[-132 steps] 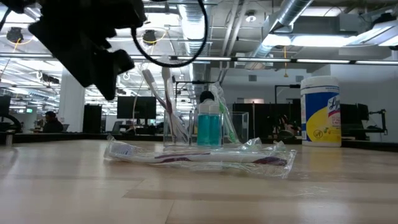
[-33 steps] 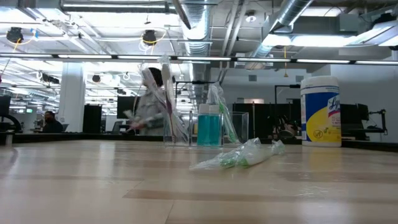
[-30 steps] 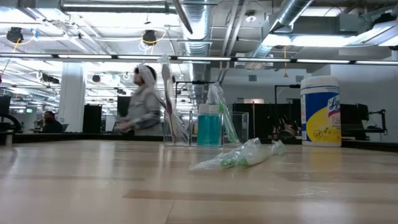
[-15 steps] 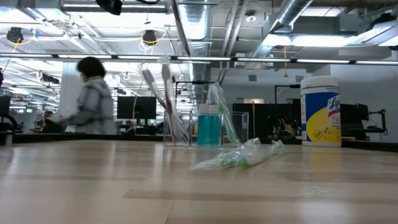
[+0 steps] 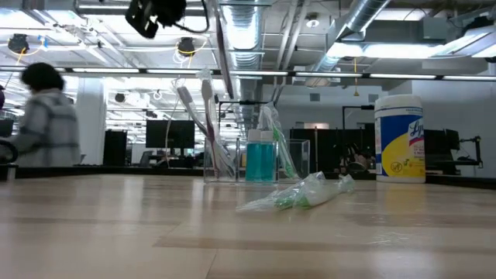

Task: Pick & Place toothbrushing station
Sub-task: Put the purple toothbrush into the transparent organizer

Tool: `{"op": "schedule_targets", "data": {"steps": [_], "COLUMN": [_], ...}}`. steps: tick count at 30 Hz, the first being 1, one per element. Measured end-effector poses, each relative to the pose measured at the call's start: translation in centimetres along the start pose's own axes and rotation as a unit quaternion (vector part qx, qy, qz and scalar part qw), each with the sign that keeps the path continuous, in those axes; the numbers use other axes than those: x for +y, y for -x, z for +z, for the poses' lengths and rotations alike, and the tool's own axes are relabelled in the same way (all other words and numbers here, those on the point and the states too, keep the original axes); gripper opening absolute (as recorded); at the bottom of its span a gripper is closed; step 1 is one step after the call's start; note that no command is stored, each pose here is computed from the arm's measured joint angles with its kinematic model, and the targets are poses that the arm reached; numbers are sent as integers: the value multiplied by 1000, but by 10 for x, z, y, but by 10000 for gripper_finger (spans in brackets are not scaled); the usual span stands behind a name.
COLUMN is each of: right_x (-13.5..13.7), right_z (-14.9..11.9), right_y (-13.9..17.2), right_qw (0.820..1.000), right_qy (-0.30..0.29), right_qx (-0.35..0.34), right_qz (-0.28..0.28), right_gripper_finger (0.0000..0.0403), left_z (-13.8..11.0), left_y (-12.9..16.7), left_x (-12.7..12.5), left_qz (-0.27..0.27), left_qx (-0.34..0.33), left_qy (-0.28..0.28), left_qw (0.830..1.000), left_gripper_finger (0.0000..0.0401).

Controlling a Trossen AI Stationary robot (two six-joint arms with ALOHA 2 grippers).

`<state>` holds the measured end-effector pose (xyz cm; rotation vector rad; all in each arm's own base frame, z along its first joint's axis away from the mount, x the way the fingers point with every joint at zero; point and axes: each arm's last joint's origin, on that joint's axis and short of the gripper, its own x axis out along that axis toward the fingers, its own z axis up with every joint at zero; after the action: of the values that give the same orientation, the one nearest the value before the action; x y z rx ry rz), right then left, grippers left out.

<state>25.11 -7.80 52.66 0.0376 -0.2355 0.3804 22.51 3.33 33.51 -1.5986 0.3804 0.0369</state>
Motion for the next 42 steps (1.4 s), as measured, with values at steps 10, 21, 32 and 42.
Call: {"op": "schedule_targets", "data": {"steps": [10,21,32,42], "right_x": [-2,-3,-9,-15], "right_z": [0,0,1,3], "right_y": [3,5,10,16], "right_qw": [1000,999,999,1000], "right_qy": [5,7,10,10], "right_qx": [7,12,14,16], "right_qz": [20,38,31,19], "right_gripper_finger": [142,142,139,144], "left_z": [35,64,88,95], "left_y": [-22,-20,-32,-15], "left_x": [22,33,60,53], "left_qz": [47,57,91,64], "left_qx": [35,42,94,95], "left_qy": [46,71,98,113], "left_qw": [997,995,987,987], "left_gripper_finger": [0,0,0,0]}}
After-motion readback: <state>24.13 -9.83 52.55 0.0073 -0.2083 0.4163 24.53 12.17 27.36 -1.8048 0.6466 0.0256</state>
